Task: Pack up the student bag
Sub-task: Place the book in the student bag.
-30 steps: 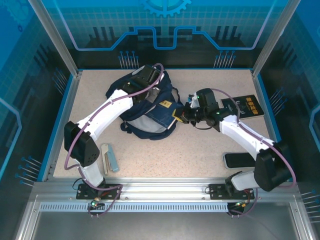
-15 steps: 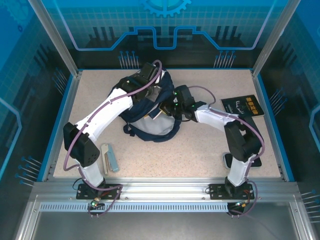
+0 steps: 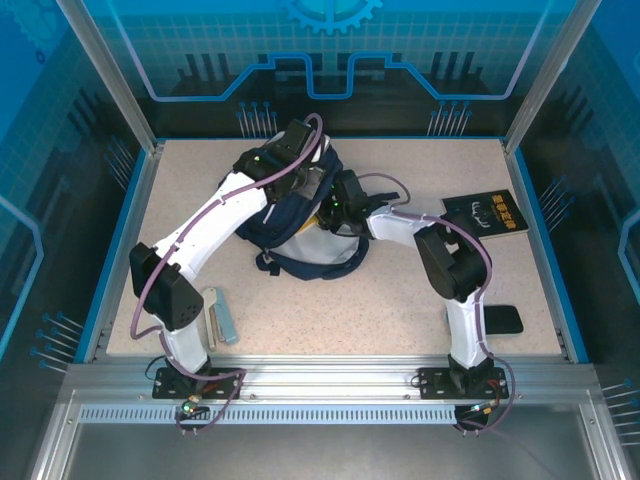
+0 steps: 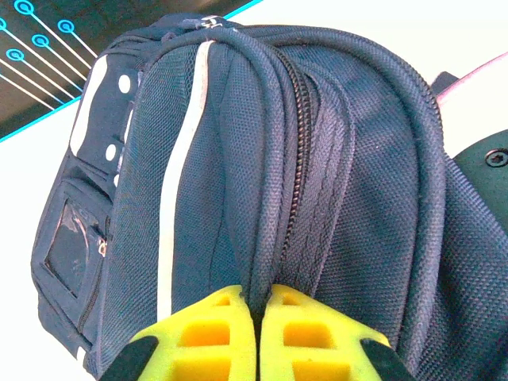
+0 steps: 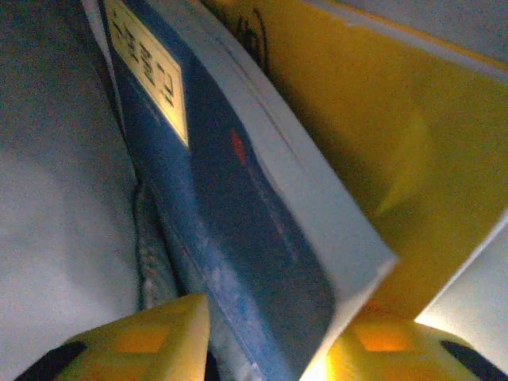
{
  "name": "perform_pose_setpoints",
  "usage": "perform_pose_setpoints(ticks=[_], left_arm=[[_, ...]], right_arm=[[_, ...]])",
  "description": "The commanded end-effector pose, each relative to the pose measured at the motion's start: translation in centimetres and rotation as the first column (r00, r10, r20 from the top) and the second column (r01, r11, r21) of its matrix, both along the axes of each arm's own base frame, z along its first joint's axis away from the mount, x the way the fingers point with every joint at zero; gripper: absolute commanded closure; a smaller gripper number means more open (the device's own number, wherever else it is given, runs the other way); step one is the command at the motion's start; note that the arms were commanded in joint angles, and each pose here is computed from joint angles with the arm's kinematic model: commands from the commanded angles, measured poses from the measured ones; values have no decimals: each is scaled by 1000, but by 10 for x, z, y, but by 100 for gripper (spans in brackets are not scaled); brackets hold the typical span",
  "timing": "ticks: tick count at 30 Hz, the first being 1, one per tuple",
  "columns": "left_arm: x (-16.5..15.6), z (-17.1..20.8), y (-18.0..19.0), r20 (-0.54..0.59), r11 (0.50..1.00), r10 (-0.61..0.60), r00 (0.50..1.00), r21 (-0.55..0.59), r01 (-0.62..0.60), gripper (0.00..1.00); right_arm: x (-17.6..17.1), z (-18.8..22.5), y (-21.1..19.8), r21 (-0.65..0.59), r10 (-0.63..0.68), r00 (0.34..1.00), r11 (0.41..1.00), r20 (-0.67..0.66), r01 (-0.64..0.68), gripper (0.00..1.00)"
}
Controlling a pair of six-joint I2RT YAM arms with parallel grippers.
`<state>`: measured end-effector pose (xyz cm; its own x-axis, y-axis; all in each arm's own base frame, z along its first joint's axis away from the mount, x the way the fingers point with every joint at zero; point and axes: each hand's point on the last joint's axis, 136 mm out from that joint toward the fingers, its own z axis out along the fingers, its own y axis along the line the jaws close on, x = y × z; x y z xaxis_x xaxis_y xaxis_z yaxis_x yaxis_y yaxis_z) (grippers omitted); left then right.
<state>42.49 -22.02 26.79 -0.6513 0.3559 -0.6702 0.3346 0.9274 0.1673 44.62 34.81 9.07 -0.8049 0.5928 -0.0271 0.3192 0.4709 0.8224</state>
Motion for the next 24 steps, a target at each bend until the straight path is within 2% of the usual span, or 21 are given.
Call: perform_pose_setpoints(ticks=[1,7,10,13,17,22,24], left_arm=[[8,52,-15,134,994,-7,991,-111,22,100],[9,42,-13,119,995,-9,993,-101,21,100],[8,30,-10,96,996,-10,995,-89,18,100],[3,14,-8,64,996,-18,998,-83,23,100],[-17,-15,-15,-12,989,-103,995,-105,101,100],[-60,-56,-27,-136,954,-272,953,-165,249,100],[-76,-69,-28,-172,940,-312,934,-199,277,100]], right_arm=[[-11,14,-6,39,23,1000,999,7,-23,51],[-48,38,-25,109,114,993,987,20,-116,51],[-72,42,-39,73,151,988,986,7,-151,58],[-97,34,-63,-10,152,988,988,-39,-153,70],[-122,21,-111,-150,127,987,978,-100,-141,72],[-123,18,-185,-346,53,990,934,-127,-94,66],[-114,18,-211,-424,20,993,903,-115,-67,58]])
